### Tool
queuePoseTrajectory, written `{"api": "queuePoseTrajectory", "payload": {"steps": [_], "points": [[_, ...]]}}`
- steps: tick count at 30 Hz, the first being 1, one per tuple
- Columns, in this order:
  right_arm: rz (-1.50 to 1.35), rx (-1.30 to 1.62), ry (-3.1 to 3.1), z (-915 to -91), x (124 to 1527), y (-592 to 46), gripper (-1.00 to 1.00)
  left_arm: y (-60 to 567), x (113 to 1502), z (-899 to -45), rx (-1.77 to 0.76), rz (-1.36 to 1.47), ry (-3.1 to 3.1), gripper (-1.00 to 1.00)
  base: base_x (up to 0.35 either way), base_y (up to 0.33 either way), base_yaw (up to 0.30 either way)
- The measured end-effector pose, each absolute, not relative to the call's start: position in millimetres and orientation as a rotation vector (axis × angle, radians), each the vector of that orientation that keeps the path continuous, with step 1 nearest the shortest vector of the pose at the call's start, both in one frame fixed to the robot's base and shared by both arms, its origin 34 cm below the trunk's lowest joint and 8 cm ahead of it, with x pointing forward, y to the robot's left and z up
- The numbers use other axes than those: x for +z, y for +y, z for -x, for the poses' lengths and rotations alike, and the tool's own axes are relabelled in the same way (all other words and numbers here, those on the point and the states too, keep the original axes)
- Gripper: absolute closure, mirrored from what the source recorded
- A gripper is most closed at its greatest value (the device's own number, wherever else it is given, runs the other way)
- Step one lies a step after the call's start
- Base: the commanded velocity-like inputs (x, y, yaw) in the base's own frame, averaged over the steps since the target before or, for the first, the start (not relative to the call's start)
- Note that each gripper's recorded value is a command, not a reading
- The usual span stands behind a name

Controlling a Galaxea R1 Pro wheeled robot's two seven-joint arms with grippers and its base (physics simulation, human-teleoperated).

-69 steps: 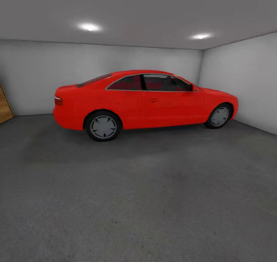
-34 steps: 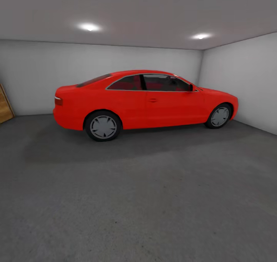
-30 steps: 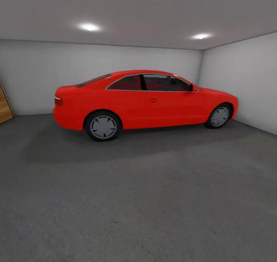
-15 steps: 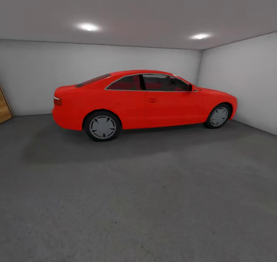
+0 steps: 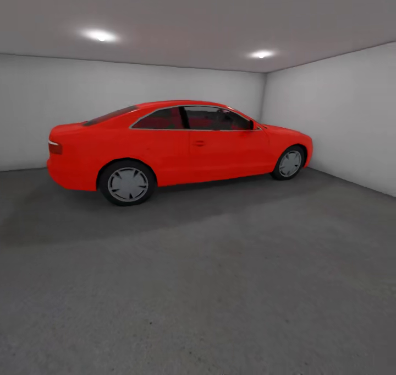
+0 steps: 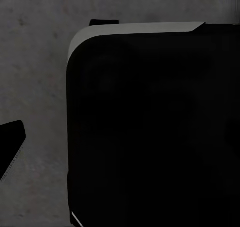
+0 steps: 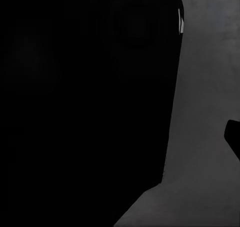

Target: Move the two storage containers from the living room to the garage. In the garage, place one container on the floor and stack the other container on top of it (either order is fine).

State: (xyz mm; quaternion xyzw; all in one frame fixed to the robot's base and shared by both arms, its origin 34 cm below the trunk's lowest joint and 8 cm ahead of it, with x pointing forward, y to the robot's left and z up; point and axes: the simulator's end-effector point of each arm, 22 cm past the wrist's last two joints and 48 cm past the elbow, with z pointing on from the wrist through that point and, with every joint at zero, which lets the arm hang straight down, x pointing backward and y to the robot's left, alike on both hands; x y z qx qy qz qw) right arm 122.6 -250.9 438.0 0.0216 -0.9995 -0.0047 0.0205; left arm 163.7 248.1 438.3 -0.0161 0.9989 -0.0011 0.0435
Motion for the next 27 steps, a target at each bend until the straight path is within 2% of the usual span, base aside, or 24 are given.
{"api": "queuePoseTrajectory", "payload": {"steps": [27], "points": [[-0.058, -0.016, -3.108, -124.5, 437.9, -249.6, -1.0, 249.3, 438.3, -163.1, 0.002, 0.051, 3.057, -1.0, 0.0, 0.0, -0.297]]}}
